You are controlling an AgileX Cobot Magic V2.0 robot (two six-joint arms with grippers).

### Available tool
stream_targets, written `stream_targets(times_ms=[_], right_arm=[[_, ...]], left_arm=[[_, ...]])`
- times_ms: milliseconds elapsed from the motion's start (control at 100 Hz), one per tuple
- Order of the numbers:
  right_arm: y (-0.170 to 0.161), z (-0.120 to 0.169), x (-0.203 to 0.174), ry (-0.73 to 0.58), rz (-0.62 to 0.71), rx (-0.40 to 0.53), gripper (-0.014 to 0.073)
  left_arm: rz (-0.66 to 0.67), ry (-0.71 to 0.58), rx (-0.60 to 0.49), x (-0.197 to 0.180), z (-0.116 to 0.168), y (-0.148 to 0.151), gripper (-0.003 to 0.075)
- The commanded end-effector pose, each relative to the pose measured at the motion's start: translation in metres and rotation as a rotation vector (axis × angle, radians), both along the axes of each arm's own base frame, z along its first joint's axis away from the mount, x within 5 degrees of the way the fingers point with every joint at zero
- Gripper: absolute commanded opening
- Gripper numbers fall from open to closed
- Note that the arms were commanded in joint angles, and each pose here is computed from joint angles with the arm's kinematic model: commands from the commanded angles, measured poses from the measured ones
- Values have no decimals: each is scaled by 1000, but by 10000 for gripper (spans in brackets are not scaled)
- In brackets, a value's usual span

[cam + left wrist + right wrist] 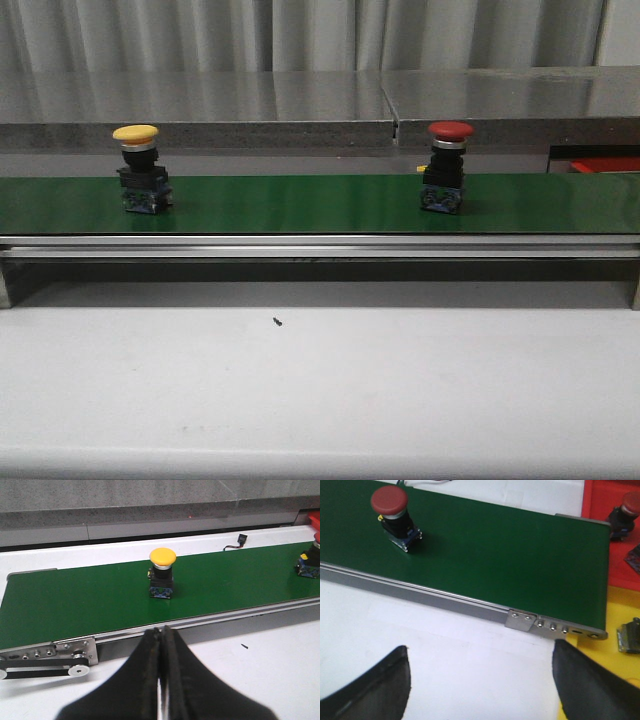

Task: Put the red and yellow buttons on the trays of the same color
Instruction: 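Lower the right gripper onto the red button at the belt's end, then grasp the red button with the right gripper and lift it over the red tray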

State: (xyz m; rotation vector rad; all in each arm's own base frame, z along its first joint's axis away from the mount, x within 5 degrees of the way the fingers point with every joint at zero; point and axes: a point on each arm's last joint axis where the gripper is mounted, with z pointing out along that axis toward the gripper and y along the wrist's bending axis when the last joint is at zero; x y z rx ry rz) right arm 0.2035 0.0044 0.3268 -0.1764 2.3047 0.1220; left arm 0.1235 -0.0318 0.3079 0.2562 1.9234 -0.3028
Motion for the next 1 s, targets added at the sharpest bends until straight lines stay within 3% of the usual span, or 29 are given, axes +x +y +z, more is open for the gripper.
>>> stream_targets(times_ms=[0,370,560,840,920,990], right_arm=[[5,12,24,-45,25,1,584],[35,-21,129,115,144,-6,584],[40,-32,164,187,168,0,584],[42,-39,198,181,169,3,580],[43,-43,201,198,174,4,498],[42,-44,199,218,176,8,335]], left_arm=[[33,-69,-40,3,13,1,-19],[33,-69,-40,3,13,1,-19],[33,-69,-40,3,13,1,-19],[33,-69,-40,3,13,1,-19],[33,-69,-40,3,13,1,-19],[33,-69,-40,3,13,1,-19]])
